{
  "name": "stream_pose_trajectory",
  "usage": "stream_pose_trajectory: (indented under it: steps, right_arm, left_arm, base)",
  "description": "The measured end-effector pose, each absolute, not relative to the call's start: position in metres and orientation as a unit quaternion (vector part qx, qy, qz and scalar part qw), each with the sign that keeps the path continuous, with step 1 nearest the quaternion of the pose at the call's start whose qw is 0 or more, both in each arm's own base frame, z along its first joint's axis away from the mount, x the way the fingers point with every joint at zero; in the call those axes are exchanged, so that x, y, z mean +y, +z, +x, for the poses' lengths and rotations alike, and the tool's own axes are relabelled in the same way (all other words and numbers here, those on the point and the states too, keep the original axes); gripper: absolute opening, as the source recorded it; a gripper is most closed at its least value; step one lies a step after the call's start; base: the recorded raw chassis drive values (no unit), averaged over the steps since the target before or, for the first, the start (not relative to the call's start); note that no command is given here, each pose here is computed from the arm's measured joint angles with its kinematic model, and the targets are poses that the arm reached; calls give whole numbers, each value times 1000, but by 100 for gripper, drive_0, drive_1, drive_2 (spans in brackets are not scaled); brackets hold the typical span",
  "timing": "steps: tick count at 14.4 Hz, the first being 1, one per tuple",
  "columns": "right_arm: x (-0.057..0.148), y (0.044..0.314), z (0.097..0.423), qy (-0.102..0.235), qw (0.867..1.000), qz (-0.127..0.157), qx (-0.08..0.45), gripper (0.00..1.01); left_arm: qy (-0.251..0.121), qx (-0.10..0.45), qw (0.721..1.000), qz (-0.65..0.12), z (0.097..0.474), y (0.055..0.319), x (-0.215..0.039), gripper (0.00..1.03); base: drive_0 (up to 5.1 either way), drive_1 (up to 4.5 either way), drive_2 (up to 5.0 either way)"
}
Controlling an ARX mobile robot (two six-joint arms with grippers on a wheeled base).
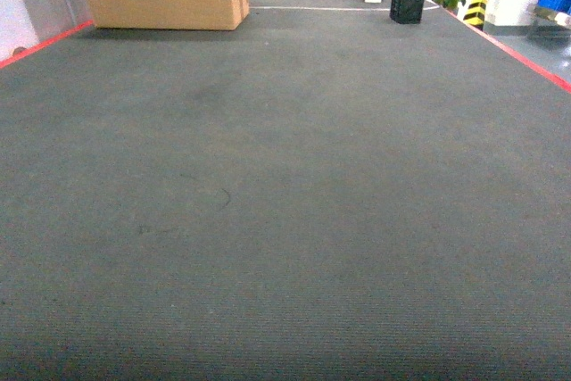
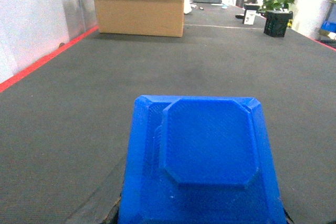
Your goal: Sort blue parts and orange caps into right shelf containers
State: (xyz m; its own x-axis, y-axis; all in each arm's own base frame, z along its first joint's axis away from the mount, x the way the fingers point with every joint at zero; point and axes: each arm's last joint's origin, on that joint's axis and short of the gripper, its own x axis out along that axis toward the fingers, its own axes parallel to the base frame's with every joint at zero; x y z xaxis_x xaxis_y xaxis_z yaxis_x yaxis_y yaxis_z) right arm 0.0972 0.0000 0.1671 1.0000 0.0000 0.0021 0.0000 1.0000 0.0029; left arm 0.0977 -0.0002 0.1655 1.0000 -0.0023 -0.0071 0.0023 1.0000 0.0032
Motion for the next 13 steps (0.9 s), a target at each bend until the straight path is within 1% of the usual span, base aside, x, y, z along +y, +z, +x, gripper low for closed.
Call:
stream_pose_trajectory:
  steps: [13]
  right_arm:
    - [0,167,97,0,1000,1,-1,45]
  left_arm:
    - [0,4,1000,2,98,165,0,43]
  base:
    - [0,0,0]
